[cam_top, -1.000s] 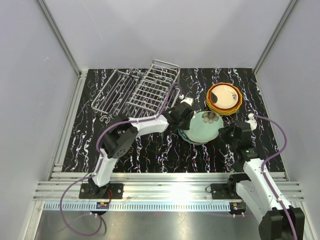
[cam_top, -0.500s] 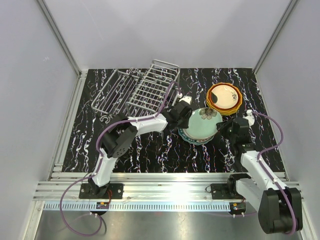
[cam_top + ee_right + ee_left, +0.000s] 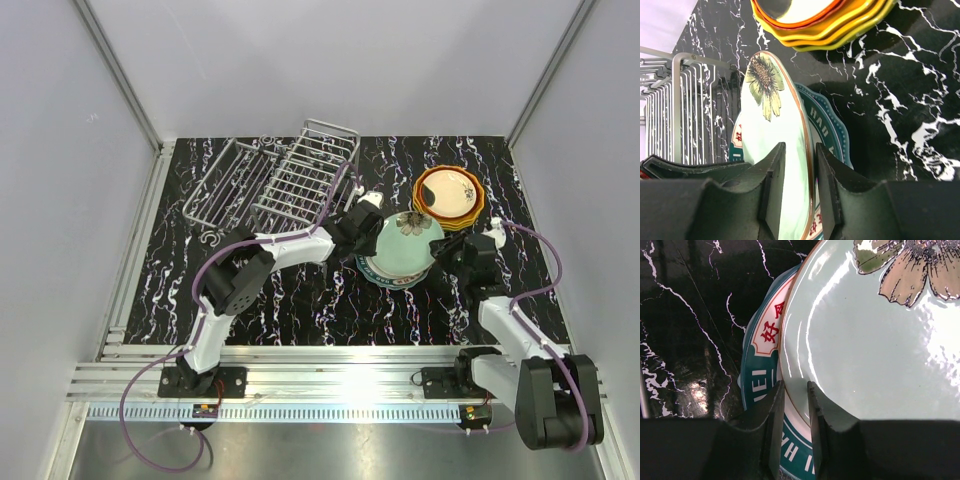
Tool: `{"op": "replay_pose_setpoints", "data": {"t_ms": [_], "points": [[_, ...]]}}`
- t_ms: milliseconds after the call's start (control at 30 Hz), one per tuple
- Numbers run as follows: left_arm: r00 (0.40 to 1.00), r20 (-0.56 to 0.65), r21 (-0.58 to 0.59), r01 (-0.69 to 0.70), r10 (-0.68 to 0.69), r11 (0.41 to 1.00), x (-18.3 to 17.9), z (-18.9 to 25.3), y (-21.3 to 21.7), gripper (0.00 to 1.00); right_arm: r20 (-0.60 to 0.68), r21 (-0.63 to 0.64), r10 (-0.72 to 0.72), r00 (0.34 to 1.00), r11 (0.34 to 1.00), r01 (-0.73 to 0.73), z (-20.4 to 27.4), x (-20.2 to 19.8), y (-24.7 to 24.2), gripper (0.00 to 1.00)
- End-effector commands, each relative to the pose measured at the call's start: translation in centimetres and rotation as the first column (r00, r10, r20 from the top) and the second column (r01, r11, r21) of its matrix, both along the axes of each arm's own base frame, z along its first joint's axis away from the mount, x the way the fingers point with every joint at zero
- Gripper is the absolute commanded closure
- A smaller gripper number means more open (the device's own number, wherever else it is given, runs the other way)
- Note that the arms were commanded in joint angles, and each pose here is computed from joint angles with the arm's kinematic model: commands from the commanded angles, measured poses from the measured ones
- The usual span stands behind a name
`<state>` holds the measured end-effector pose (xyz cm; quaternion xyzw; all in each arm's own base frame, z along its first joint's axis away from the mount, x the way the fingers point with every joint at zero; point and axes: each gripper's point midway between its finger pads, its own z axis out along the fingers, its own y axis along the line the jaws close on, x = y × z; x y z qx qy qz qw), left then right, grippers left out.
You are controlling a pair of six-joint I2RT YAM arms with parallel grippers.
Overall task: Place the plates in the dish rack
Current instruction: Grab a plate with the right arm
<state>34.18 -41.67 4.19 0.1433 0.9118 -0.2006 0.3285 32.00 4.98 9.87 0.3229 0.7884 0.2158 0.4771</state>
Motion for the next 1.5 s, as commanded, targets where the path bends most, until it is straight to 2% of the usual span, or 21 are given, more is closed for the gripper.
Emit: {"op": "replay_pose_setpoints", "data": {"t_ms": [0, 267, 533, 700, 967, 1200, 1367, 1400, 1467], "points": [[0.991, -0.082, -0.051, 0.101, -0.105, 0.994, -3.0, -1.9, -2.2, 0.74, 0.111, 0.106, 0.186, 0.976, 0.974, -0.198, 2.5, 0.6, 4.5, 0.63], [0.99, -0.076, -0.048, 0.114, -0.118, 0.992, -3.0, -1.8, -2.2, 0.75, 0.114, 0.096, 0.215, 0.97, 0.969, -0.226, 2.4, 0.9, 4.8, 0.69], [0.99, -0.054, -0.057, 0.125, -0.128, 0.991, -3.0, -0.3, -2.1, 0.74, 0.089, 0.064, 0.223, 0.971, 0.971, -0.229, 2.0, 0.6, 4.6, 0.89], [0.99, -0.014, -0.088, 0.136, -0.138, 0.987, -2.9, 2.9, -2.2, 0.67, 0.083, 0.029, 0.201, 0.976, 0.979, -0.204, 2.5, 0.1, 3.8, 0.99], [0.979, 0.08, -0.195, 0.198, -0.186, 0.961, -3.3, 11.2, -2.7, 0.55, 0.084, 0.012, 0.194, 0.977, 0.981, -0.196, 3.3, -0.7, 3.4, 1.0], [0.958, 0.142, -0.302, 0.281, -0.249, 0.911, -5.2, 17.8, -3.0, 0.55, 0.085, 0.003, 0.179, 0.98, 0.984, -0.18, 4.2, -1.2, 3.1, 1.0], [0.929, 0.213, -0.346, 0.361, -0.303, 0.866, -7.6, 22.7, -2.4, 0.73, 0.114, -0.04, 0.153, 0.982, 0.988, -0.149, 6.1, -1.4, 2.2, 1.0], [0.927, 0.212, -0.339, 0.365, -0.308, 0.867, -7.9, 23.1, -2.0, 0.8, 0.096, -0.045, 0.151, 0.984, 0.988, -0.147, 6.0, -1.7, 2.1, 1.0], [0.919, 0.241, -0.325, 0.378, -0.311, 0.867, -8.7, 24.7, -1.0, 0.87, 0.105, -0.061, 0.149, 0.983, 0.988, -0.143, 7.0, -1.8, 1.9, 1.0]]}}
